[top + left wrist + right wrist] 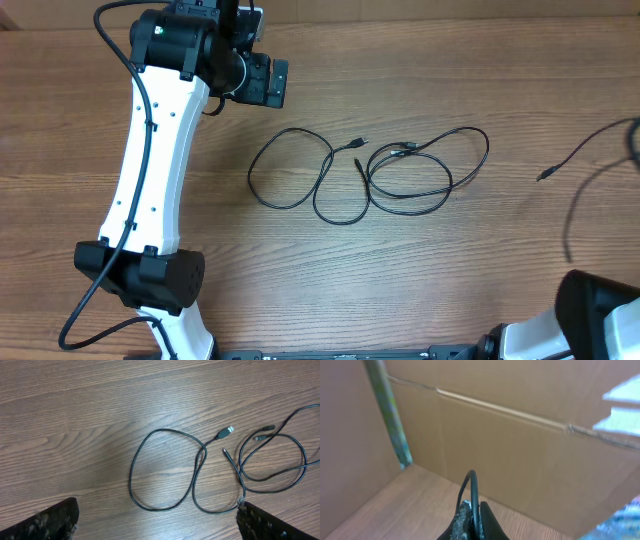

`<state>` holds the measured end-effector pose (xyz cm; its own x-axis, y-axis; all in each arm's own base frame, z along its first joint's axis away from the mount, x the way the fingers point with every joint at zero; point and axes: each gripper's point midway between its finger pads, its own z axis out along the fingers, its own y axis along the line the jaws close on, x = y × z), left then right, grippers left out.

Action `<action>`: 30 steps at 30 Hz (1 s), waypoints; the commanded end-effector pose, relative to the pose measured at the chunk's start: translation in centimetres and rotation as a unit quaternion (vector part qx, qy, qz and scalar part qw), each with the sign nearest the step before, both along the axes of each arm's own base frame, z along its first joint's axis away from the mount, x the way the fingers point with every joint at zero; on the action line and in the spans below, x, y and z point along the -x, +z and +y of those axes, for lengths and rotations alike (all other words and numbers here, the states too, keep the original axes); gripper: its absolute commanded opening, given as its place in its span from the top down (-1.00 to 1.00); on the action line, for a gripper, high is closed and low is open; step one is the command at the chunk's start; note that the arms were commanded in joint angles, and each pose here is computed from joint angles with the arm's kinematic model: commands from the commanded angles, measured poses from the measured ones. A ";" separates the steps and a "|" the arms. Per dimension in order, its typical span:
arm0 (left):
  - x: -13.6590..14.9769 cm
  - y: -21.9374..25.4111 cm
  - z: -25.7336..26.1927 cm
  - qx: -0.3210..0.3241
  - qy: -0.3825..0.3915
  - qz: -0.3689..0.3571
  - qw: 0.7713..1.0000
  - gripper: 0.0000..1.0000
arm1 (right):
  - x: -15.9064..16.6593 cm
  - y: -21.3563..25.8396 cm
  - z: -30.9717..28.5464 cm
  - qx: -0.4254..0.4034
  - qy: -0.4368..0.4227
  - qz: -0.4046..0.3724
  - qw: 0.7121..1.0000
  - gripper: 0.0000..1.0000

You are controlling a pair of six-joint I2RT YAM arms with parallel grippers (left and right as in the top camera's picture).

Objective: Untangle cables

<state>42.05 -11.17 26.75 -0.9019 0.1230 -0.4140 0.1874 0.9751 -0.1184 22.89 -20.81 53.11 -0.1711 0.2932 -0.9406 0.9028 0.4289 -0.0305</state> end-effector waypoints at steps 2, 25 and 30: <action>0.2 1.3 -0.1 0.011 0.004 -0.015 1.000 -0.99 | -1.6 -3.6 -3.6 -0.088 0.019 -0.008 0.996 0.93; 0.2 1.3 -0.1 0.011 0.004 -0.015 1.000 -0.99 | 2.4 -26.5 -16.1 -0.372 -0.137 0.066 0.916 0.93; 0.2 1.3 -0.1 0.011 0.004 -0.015 1.000 -0.99 | 5.5 -29.4 -17.8 -0.400 -0.196 0.037 0.895 0.93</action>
